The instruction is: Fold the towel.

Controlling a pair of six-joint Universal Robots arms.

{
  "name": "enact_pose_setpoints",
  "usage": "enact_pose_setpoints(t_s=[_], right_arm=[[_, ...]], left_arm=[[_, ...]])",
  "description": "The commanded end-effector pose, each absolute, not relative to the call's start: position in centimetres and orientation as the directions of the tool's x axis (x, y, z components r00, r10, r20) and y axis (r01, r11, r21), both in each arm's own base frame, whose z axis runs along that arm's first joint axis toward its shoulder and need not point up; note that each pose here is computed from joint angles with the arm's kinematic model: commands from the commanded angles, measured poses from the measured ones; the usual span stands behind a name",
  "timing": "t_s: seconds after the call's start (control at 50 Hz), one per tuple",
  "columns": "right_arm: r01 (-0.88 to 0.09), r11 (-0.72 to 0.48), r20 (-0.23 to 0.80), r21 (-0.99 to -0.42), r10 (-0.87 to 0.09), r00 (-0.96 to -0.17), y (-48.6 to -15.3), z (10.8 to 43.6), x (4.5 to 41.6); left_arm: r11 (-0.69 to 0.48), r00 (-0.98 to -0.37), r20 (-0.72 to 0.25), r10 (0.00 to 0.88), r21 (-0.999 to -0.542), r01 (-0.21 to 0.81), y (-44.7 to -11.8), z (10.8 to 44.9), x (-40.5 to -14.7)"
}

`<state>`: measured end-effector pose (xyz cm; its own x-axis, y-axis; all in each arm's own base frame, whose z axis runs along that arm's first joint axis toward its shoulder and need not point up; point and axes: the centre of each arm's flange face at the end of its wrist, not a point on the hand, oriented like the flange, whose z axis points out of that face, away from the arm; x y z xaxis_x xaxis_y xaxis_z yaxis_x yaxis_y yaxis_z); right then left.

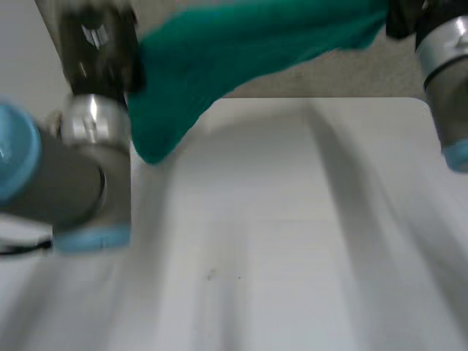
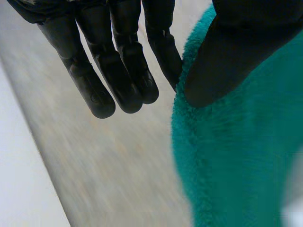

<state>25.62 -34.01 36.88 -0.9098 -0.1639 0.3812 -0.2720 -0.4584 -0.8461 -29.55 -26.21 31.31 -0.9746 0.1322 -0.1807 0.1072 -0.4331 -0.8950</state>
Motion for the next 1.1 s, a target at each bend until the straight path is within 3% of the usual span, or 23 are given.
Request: enact_pose_setpoints(t_s=[0.02, 0.08, 0.1, 0.14, 0.16, 0.28, 0.32, 0.38, 0.44, 0.58, 0.68, 0.82, 1.1], right_arm=[[-0.331, -0.306, 0.412, -0.893, -0.256, -0.875, -33.2, 31.8, 25.6], [-0.347, -0.258, 0.414, -0.902, -0.281, -0.866, -32.9, 30.5, 25.6], [-0.357, -0.230, 0.415, -0.905, -0.297, -0.860, -32.7, 29.7, 25.6], [-0.369, -0.201, 0.416, -0.907, -0.312, -0.854, -32.7, 28.8, 25.7], [-0.388, -0.150, 0.416, -0.909, -0.341, -0.843, -32.5, 27.0, 25.9], [-0.407, -0.091, 0.411, -0.909, -0.363, -0.836, -32.3, 25.0, 25.5], [-0.415, -0.071, 0.411, -0.907, -0.365, -0.836, -32.1, 24.3, 25.1], [-0.417, -0.060, 0.408, -0.907, -0.369, -0.835, -31.9, 23.9, 25.0], [-0.423, -0.046, 0.408, -0.905, -0.375, -0.832, -31.5, 23.4, 24.8], [-0.425, -0.036, 0.401, -0.904, -0.417, -0.816, -30.4, 22.8, 24.8], [-0.427, -0.029, 0.397, -0.904, -0.433, -0.810, -29.9, 22.5, 24.8], [-0.444, -0.020, 0.406, -0.896, -0.439, -0.801, -29.6, 22.0, 24.7], [-0.487, -0.020, 0.443, -0.873, -0.449, -0.776, -29.2, 21.1, 24.6]], left_arm=[[-0.191, -0.904, -0.270, 0.332, -0.958, 0.216, -18.1, 21.4, -29.5], [-0.131, -0.888, -0.247, 0.387, -0.968, 0.212, -16.2, 19.5, -29.7], [-0.005, -0.855, -0.238, 0.460, -0.964, 0.266, -14.4, 15.9, -30.0], [0.053, -0.841, -0.235, 0.488, -0.953, 0.297, -13.6, 14.6, -30.0], [0.078, -0.836, -0.231, 0.497, -0.948, 0.309, -13.3, 14.2, -30.0], [0.177, -0.845, -0.178, 0.504, -0.937, 0.303, -13.6, 15.3, -30.3], [0.173, -0.848, -0.175, 0.501, -0.939, 0.297, -13.9, 15.6, -30.4], [0.098, -0.872, -0.153, 0.465, -0.970, 0.223, -16.2, 19.4, -31.0], [0.065, -0.881, -0.144, 0.451, -0.979, 0.193, -17.8, 21.0, -30.9], [0.013, -0.866, -0.193, 0.461, -0.974, 0.224, -22.6, 22.7, -30.1], [0.024, -0.809, -0.302, 0.504, -0.932, 0.363, -26.4, 20.9, -30.0], [0.082, -0.751, -0.369, 0.548, -0.870, 0.487, -28.9, 18.3, -30.7], [0.070, -0.666, -0.452, 0.593, -0.795, 0.602, -31.0, 14.4, -31.4]])
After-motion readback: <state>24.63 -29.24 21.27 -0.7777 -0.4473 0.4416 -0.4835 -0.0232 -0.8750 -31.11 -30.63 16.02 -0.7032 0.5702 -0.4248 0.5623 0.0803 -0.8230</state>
